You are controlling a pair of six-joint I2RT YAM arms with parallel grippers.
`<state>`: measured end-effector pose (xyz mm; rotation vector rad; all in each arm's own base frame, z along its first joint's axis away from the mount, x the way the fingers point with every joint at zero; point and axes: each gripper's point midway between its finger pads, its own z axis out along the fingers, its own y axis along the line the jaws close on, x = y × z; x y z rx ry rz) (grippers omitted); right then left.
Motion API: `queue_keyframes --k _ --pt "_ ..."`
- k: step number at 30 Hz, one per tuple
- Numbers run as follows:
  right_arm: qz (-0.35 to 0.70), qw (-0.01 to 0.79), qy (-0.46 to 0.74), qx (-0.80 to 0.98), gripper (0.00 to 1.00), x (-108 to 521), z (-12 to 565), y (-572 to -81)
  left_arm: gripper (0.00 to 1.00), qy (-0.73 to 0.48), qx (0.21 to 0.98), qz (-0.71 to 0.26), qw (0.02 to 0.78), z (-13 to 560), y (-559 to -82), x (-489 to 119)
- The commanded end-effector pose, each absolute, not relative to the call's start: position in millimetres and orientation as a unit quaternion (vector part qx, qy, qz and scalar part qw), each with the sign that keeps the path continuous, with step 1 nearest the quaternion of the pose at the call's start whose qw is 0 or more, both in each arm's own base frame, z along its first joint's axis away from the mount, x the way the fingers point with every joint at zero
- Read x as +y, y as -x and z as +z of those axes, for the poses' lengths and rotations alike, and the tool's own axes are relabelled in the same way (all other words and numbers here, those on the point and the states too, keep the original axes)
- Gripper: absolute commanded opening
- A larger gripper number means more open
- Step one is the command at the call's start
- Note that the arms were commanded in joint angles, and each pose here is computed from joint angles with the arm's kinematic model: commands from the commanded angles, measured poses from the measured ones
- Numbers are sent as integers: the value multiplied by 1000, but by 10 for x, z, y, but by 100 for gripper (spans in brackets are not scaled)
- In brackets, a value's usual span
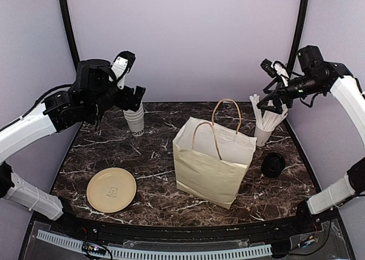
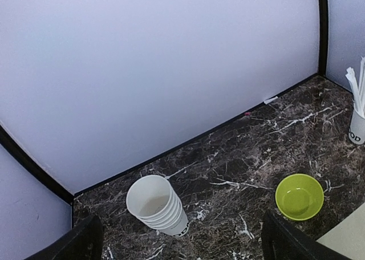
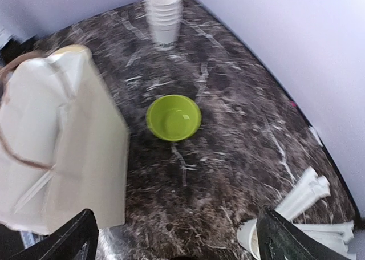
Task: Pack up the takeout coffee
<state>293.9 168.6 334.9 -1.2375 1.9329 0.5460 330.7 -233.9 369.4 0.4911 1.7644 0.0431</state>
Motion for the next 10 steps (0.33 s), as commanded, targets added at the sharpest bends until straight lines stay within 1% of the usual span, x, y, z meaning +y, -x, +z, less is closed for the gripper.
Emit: queue_keyframes --k 1,3,5,7,10 --pt "139 515 292 794 99 1141 3691 -3528 99 -157 782 0 603 3719 -3243 -1953" --pt "101 578 210 782 99 901 3879 -3580 99 -150 790 4 595 3664 -3262 -1863" --pt "87 616 160 766 99 774 3986 -3590 99 -152 793 5 590 3630 -3251 -1840" --pt "76 620 121 771 99 663 3917 -3629 99 -152 792 2 591 3623 -3231 -1824" --pt "72 616 113 776 99 634 3818 -3625 99 -145 794 -16 591 3596 -3212 -1845"
